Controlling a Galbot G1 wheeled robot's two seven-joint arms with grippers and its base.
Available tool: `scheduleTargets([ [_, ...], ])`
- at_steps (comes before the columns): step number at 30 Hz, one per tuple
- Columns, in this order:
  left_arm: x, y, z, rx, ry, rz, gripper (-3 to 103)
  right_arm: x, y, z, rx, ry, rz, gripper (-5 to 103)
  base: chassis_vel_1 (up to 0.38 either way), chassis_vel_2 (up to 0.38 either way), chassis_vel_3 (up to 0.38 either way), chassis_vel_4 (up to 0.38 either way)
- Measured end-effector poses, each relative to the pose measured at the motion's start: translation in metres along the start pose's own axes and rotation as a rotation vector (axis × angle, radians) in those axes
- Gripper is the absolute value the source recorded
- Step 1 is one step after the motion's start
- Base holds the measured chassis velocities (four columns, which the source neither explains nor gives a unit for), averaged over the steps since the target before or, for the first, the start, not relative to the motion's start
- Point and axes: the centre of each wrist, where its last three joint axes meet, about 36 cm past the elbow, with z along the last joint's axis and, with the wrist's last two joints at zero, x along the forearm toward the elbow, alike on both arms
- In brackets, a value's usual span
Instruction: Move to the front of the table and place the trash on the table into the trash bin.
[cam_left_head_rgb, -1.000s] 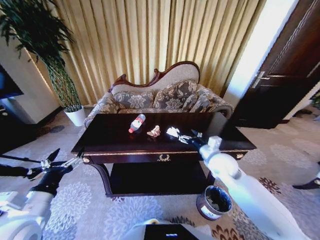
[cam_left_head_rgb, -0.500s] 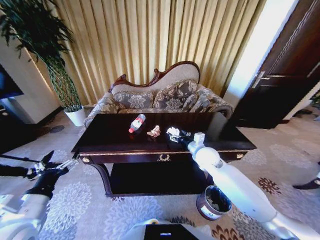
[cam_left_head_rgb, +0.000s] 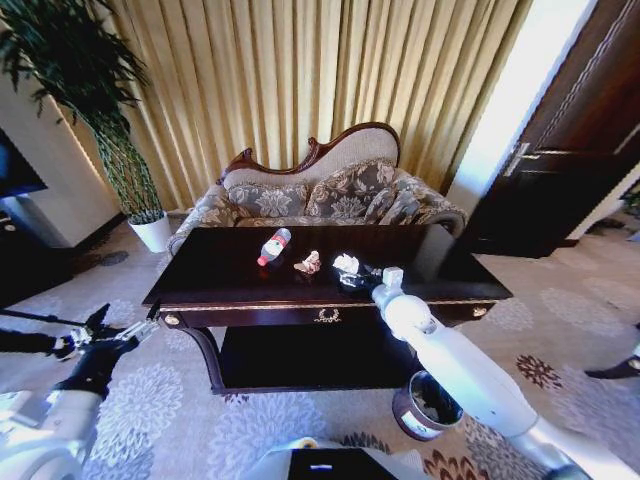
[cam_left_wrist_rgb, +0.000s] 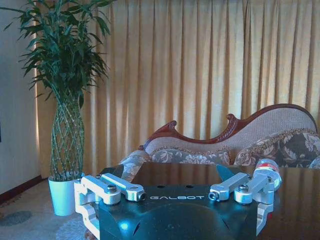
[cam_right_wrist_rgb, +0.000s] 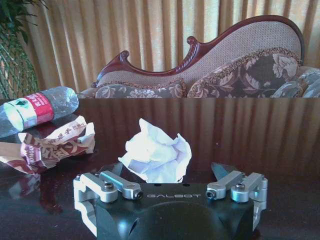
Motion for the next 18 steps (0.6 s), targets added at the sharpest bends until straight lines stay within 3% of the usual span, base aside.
scheduleTargets([
  [4,0.0,0.0,-0.001,-0.002,0.0,0.002,100,-0.005,0.003,0.002,0.008,-0.002,0.007,89,0.0,0.0,0.0,0.0],
  [5,0.0,0.001,0.0,-0.001,0.002,0.001,100,-0.009,0.005,0.003,0.009,-0.005,0.013,78,0.0,0.0,0.0,0.0],
  [17,0.001,0.0,0.001,0.007,0.002,0.003,100,-0.013,0.004,0.0,0.024,-0.021,0.026,40,0.0,0.0,0.0,0.0],
  [18,0.0,-0.001,0.001,0.009,0.0,0.005,100,-0.011,0.002,-0.002,0.027,-0.027,0.028,29,0.0,0.0,0.0,0.0],
])
